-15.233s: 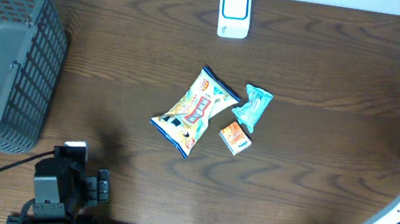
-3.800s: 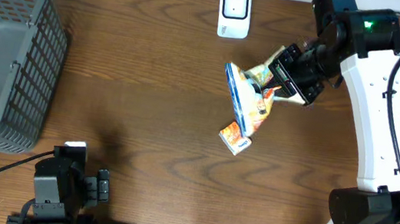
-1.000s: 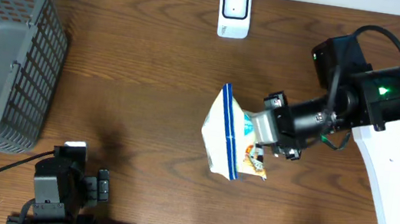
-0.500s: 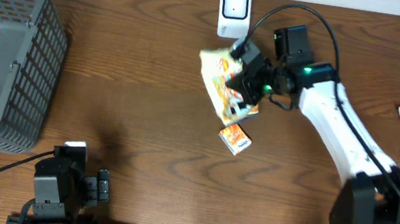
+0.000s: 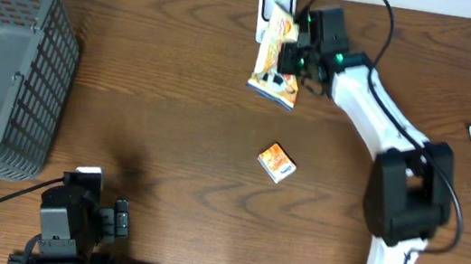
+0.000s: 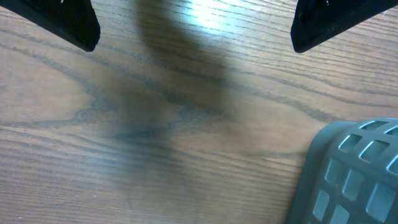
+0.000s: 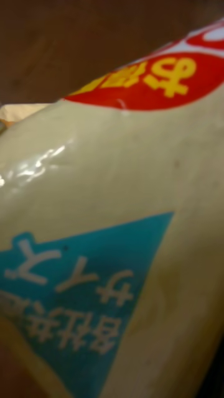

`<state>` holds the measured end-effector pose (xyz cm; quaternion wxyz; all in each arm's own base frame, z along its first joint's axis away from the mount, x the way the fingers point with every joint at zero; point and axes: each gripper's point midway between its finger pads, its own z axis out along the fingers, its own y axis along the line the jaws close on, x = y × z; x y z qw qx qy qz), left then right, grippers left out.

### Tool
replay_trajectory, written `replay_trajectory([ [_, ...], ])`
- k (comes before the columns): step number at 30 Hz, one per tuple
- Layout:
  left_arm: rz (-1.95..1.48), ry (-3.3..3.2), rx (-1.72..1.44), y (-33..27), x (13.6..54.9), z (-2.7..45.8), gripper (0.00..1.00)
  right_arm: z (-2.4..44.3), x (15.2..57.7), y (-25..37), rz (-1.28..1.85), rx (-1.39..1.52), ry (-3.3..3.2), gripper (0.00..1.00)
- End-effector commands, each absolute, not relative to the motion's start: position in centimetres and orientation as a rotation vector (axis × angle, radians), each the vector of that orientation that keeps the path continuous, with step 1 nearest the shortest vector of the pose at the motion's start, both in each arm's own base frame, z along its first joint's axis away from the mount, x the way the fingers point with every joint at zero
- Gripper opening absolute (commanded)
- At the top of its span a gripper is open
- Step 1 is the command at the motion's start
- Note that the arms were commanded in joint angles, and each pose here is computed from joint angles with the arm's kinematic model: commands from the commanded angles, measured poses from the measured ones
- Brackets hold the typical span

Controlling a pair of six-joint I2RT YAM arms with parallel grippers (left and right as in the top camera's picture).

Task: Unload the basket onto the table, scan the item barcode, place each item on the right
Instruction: 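Lift the snack bag and turn it in front of the white scanner, then carry the snack bag to the right edge and release it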

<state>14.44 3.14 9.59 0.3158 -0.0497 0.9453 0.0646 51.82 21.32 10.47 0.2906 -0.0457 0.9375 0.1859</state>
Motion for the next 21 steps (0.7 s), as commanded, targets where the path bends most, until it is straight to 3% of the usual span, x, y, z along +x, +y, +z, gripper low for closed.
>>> replay_trajectory([
  [1,0.179,2.492,-0.118,3.2,14.4,9.6,0.98,13.1,55.8,21.3,0.47,0.021,2.432,0.04],
  [8,0.179,2.492,-0.118,3.2,14.4,9.6,0.98,11.7,59.3,23.0,0.518,0.143,2.481,0.05],
  [14,0.179,2.492,-0.118,3.2,14.4,9.6,0.98,8.2,57.8,25.1,0.692,0.174,2.609,0.02],
  [21,0.179,2.492,-0.118,3.2,14.4,9.6,0.98,10.1,57.4,25.6,0.756,0.188,2.608,0.01],
])
